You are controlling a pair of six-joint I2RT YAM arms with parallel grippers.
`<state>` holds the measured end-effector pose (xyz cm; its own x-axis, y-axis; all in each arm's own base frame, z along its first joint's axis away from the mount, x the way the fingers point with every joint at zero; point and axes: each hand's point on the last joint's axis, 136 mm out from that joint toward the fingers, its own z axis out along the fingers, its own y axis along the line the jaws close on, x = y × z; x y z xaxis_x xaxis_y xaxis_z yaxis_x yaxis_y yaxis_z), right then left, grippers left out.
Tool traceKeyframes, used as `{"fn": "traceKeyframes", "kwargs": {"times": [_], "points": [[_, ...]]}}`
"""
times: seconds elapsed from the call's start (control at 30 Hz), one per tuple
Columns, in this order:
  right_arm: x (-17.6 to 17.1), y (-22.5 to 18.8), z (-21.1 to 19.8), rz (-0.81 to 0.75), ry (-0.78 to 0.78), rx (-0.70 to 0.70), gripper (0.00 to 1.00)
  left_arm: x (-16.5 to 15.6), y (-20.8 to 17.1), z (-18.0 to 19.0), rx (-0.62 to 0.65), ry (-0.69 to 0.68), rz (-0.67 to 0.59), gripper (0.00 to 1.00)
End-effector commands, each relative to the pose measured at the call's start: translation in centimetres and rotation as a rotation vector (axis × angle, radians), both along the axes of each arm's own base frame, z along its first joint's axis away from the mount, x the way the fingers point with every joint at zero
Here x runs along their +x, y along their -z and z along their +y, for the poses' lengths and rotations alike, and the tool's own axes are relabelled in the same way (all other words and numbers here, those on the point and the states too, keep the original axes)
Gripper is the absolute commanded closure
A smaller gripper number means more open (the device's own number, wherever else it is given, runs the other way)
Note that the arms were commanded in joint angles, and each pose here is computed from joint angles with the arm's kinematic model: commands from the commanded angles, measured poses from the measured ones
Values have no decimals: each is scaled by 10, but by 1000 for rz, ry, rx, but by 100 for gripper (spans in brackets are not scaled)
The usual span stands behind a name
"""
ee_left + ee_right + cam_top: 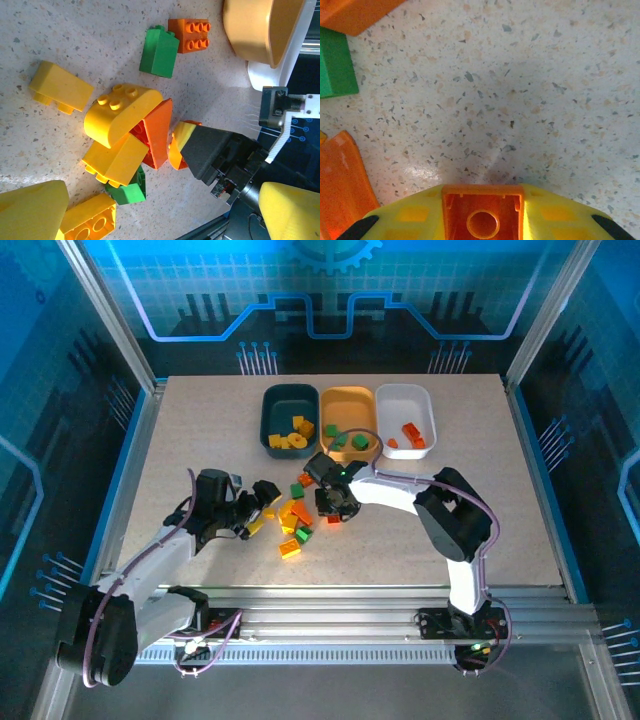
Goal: Sort the legos into containers by color
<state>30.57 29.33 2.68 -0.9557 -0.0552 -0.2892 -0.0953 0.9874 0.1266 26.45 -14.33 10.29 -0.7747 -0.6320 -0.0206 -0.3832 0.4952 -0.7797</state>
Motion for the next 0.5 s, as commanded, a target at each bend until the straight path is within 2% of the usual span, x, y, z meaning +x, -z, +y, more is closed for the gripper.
{"fn": "traceKeyframes", "kwargs": {"times": [0.0,0.1,0.17,0.3,0.37,0.47], "points": [[14,-39,-6,-99,-21,17,68,1,-6,-2,2,8,-12,1],[37,-70,-30,-183,-5,-2,68,3,-8,-11,1,34,-20,1],[60,-90,-61,-235,37,-25,68,3,-7,-24,5,73,-21,2],[101,-116,-125,-316,123,-86,67,1,-10,-72,-19,222,-36,3],[120,-117,-160,-321,198,-98,67,2,-20,-101,-73,307,-68,2],[147,-113,-199,-311,290,-42,67,9,-39,-134,-187,386,-123,2]]}}
